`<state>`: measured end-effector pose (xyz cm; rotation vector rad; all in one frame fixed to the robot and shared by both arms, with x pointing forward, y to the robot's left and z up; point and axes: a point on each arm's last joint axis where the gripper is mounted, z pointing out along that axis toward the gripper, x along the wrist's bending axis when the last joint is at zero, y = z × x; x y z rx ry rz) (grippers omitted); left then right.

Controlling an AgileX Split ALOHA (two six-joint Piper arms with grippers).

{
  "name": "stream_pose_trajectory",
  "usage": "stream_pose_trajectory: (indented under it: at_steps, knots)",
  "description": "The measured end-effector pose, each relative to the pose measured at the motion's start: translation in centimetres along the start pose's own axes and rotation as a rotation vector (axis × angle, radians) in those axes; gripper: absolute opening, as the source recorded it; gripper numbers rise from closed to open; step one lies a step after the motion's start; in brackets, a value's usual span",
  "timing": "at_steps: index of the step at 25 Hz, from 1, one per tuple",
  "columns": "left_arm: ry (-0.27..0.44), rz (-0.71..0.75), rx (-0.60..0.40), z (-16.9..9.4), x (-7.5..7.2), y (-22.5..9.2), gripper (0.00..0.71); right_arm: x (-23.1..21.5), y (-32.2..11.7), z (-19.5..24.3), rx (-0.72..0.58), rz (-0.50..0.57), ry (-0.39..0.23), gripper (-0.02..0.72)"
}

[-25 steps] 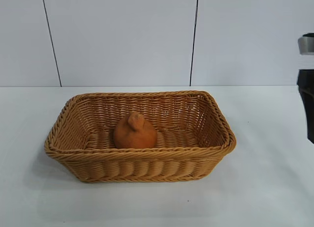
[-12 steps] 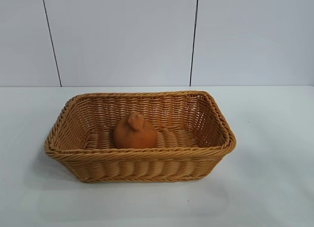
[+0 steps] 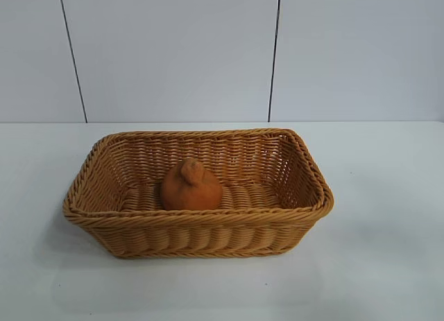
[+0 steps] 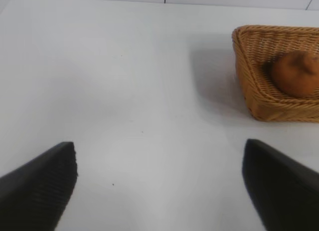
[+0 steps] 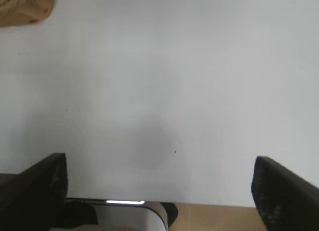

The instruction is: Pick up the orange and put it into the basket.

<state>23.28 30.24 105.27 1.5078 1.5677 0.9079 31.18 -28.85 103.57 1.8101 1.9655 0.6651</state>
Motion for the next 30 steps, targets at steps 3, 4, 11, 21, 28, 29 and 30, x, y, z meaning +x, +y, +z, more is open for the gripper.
stream_pose_trajectory:
  at_steps: [3,4,11,21,28,29,30]
  knots:
    - [0.000,0.000,0.000,0.0,0.0,0.0,0.643,0.0,-0.7,-1.3,-0.094,-0.001,0.004,0.694]
    - [0.000,0.000,0.000,0.0,0.0,0.0,0.643,0.0,-1.0,-1.6,-0.121,-0.002,0.005,0.694]
    - [0.000,0.000,0.000,0.0,0.0,0.0,0.643,-0.1,-3.3,-4.3,-0.347,-0.005,0.014,0.694]
    - [0.000,0.000,0.000,0.0,0.0,0.0,0.643,0.0,-5.3,-5.9,-0.510,0.013,0.011,0.694]
    - [0.000,0.000,0.000,0.0,0.0,0.0,0.643,0.0,-5.3,-5.9,-0.511,0.015,0.009,0.694]
    - [0.000,0.000,0.000,0.0,0.0,0.0,0.643,0.0,-5.3,-5.9,-0.511,0.015,0.009,0.694]
    - [0.000,0.000,0.000,0.0,0.0,0.0,0.643,0.0,-5.3,-5.9,-0.511,0.015,0.009,0.694]
